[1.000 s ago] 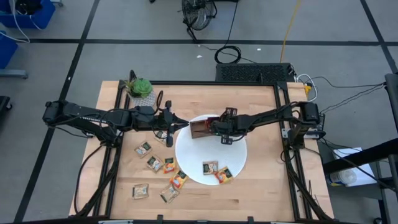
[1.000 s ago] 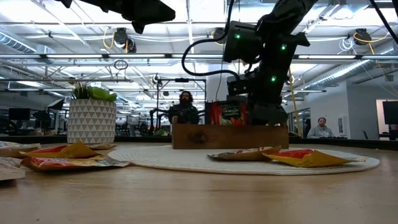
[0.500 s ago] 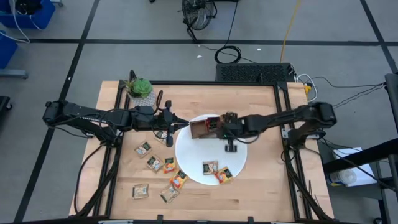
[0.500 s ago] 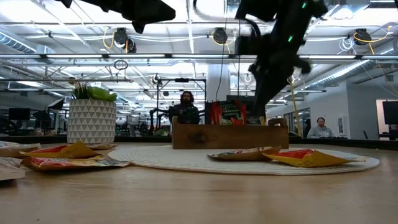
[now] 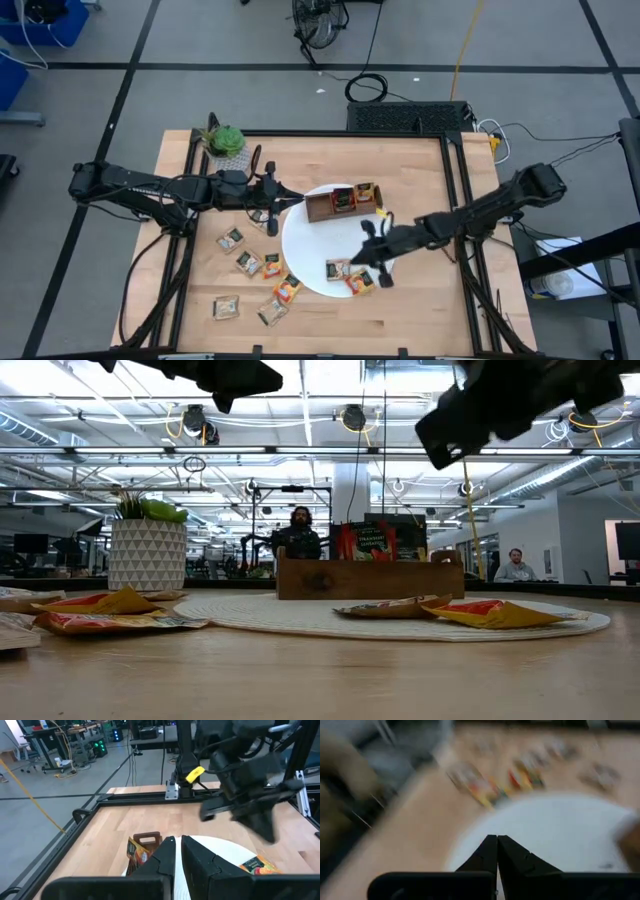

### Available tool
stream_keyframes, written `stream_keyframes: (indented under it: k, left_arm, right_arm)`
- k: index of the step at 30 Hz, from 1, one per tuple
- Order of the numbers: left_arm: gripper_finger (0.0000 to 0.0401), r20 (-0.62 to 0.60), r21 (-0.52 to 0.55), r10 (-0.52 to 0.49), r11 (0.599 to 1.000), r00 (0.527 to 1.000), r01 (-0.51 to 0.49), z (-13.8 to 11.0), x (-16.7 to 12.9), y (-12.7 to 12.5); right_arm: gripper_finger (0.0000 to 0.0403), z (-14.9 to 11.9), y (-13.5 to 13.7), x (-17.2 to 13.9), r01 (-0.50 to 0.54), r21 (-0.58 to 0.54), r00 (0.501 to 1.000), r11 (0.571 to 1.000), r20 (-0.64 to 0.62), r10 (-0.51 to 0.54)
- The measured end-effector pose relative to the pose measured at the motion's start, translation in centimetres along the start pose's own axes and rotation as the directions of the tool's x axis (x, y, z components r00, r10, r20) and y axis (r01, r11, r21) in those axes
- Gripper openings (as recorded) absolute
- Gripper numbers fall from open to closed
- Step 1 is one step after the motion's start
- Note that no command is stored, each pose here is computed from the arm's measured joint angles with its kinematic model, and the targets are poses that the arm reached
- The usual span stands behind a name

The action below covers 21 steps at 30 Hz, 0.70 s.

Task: Pick & Place Tea
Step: Put the yellow tea bag into the right section of the wooden organizer

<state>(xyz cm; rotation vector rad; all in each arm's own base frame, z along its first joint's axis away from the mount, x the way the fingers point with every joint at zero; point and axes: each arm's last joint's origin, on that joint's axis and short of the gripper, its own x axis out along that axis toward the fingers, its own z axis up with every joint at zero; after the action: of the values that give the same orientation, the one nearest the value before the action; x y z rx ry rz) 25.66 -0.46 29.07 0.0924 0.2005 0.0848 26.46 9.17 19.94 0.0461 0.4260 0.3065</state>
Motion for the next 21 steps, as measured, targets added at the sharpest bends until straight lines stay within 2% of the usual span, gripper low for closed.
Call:
stream_keyframes:
  k: [3, 5, 8, 11, 14, 17, 21]
  left_arm:
    - [0.0037, 0.004, -0.001, 0.001, 1.0, 1.0, -0.001, 0.0, 0.0, 0.0]
    - [0.0037, 0.005, -0.001, 0.001, 1.0, 1.0, -0.001, 0.0, 0.0, 0.0]
    - [0.0037, 0.005, -0.001, 0.0, 1.0, 1.0, 0.0, 0.0, 0.0, 0.0]
    - [0.0037, 0.004, -0.001, 0.0, 1.0, 1.0, 0.0, 0.0, 0.0, 0.0]
    - [0.0037, 0.005, -0.001, 0.0, 1.0, 1.0, 0.0, 0.0, 0.0, 0.0]
    - [0.0037, 0.004, -0.001, 0.001, 1.0, 1.0, -0.001, 0.0, 0.0, 0.0]
    - [0.0037, 0.004, -0.001, 0.0, 1.0, 1.0, 0.0, 0.0, 0.0, 0.0]
  right_arm:
    - [0.0, -1.2, 1.0, -0.9, -0.133, -0.015, 0.969, 0.991, 0.209, 0.133]
    - [0.0002, -1.6, 1.4, -1.2, -0.097, -0.042, 0.964, 0.994, 0.243, 0.105]
    - [0.0028, -1.3, 2.5, -0.9, 0.068, -0.087, 0.995, 0.994, 0.078, -0.062]
    - [0.0084, 0.0, 4.4, -0.2, 0.177, -0.168, 0.967, 0.97, -0.151, -0.203]
    - [0.0152, 0.7, 6.3, 0.8, 0.182, -0.176, 0.915, 0.967, -0.329, -0.233]
    - [0.0207, 0.6, 8.0, 1.9, 0.186, -0.167, 0.871, 0.968, -0.427, -0.241]
    - [0.0239, -0.5, 9.8, 3.7, 0.165, -0.187, 0.845, 0.969, -0.48, -0.236]
